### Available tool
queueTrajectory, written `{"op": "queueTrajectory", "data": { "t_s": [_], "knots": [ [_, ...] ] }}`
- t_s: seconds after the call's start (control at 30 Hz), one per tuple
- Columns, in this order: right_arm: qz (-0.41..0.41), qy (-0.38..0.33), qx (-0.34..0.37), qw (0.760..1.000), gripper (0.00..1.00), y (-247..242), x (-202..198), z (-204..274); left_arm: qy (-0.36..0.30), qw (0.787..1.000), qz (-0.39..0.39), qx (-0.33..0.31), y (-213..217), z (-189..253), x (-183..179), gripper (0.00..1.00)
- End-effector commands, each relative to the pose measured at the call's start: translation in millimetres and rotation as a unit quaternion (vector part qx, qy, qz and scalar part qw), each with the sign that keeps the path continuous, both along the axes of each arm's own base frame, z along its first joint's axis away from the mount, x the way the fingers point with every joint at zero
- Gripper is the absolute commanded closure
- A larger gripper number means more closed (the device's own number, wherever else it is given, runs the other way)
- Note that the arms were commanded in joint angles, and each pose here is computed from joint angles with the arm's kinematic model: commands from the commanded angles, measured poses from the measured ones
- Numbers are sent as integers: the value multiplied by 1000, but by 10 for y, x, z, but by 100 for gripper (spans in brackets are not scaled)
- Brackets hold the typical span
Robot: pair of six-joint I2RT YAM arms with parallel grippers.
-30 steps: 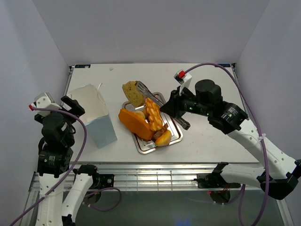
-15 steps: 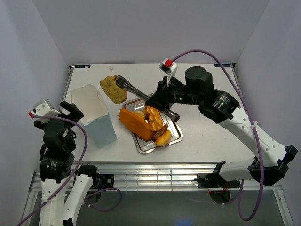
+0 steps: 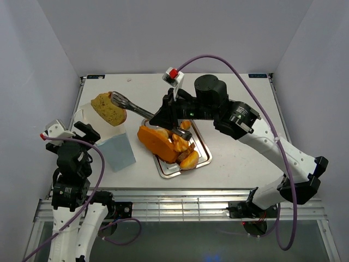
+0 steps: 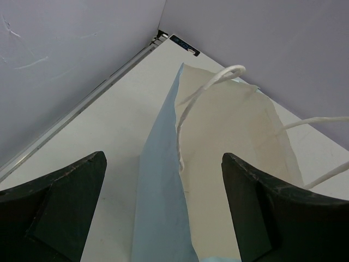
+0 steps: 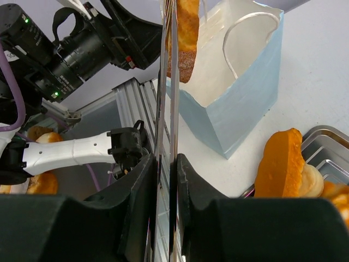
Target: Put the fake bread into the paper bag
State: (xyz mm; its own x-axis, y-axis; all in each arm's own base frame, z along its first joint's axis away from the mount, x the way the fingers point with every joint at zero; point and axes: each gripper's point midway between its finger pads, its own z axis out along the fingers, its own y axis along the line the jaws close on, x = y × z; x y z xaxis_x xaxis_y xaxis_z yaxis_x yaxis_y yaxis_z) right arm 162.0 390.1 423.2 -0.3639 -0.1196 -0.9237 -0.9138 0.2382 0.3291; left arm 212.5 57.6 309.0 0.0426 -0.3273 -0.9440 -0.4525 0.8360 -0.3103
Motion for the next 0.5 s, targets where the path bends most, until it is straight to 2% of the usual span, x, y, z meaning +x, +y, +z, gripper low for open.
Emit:
{"op": "queueTrajectory", "data": {
  "t_s": [0.0,0.47],
  "knots": [
    [7,-21,53,998,92,131,28,324,-25,1000,3,-7,5,59,-16,3],
    [13,21,39,999,92,543,212,72,-51,999,0,-3,9,52,-79,5]
  ]
}}
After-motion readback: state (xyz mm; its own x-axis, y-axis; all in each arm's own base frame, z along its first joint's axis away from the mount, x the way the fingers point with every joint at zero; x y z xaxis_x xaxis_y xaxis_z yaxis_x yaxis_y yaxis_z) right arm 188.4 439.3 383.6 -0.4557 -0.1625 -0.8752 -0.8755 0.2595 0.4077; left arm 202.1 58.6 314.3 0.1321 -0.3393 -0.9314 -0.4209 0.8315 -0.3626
